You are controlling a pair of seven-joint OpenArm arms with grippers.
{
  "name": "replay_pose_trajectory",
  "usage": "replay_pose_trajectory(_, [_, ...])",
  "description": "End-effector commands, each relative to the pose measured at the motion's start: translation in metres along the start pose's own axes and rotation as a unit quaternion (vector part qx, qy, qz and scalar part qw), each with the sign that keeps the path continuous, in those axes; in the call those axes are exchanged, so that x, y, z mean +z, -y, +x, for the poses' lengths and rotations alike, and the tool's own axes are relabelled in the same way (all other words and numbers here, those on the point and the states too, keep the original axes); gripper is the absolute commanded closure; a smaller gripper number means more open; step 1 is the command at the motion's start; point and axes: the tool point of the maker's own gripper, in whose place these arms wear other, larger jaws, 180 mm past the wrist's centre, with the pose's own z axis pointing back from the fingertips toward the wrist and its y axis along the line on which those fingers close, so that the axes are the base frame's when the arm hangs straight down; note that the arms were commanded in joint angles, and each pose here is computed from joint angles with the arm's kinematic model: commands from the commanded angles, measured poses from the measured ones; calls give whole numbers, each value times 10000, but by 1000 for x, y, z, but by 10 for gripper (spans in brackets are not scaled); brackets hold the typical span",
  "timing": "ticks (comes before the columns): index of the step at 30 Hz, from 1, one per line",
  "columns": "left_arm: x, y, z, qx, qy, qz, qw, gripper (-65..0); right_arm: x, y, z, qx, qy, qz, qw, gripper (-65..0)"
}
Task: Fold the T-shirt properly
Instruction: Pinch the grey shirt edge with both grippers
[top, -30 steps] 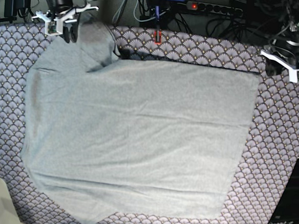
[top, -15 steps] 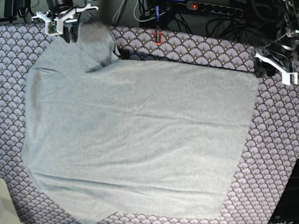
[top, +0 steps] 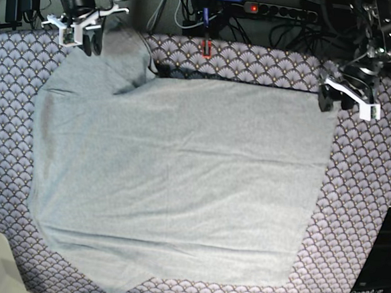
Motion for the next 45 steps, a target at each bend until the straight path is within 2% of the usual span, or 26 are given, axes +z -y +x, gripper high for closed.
replay_pose_trajectory(1, [-1, 4, 4, -74, 12, -83, 9999, -375, 4, 6, 8, 6, 163, -56, 9999, -129])
replay_pose_trajectory(6, [-2, 7, 2, -88, -22, -120, 9999, -373, 5, 10, 8, 13, 151, -109, 9998, -129])
replay_pose_trajectory(8, [-2, 7, 1, -88, -45, -119, 9999, -340, 6, 13, 9, 27, 160, -154, 9997, -129])
replay_pose_trajectory(10, [-1, 6, 0, -83, -53, -105, 9999, -263, 7, 17, 8, 28, 156, -208, 9997, -129])
replay_pose_trajectory(15, [0, 5, -2, -88, -83, -97, 9999, -17, 8, 20, 8, 27, 159, -255, 9995, -129])
replay_pose_trajectory(16, [0, 5, -2, -88, -91, -97, 9999, 0, 8, 20, 9, 29, 174, -262, 9995, -128])
replay_pose_trajectory(24, [1, 1, 0, -106, -80, -53, 9999, 0, 11, 26, 6, -127, 159, -454, 9988, -138])
replay_pose_trajectory(30, [2, 0, 0, -112, -88, -48, 9999, 0, 12, 20, 5, -420, 214, -524, 9975, -263])
replay_pose_trajectory(33, [2, 0, 0, -112, -88, -48, 9999, 0, 13, 21, 8, -698, 332, -520, 9956, -298])
replay_pose_trajectory(37, [3, -2, 2, -170, -83, -33, 9998, 0, 15, 22, 6, -868, 358, -539, 9941, -310])
replay_pose_trajectory(45, [4, -6, 4, -241, -94, -12, 9997, 0, 6, 31, -19, -1098, 122, -681, 9915, -311])
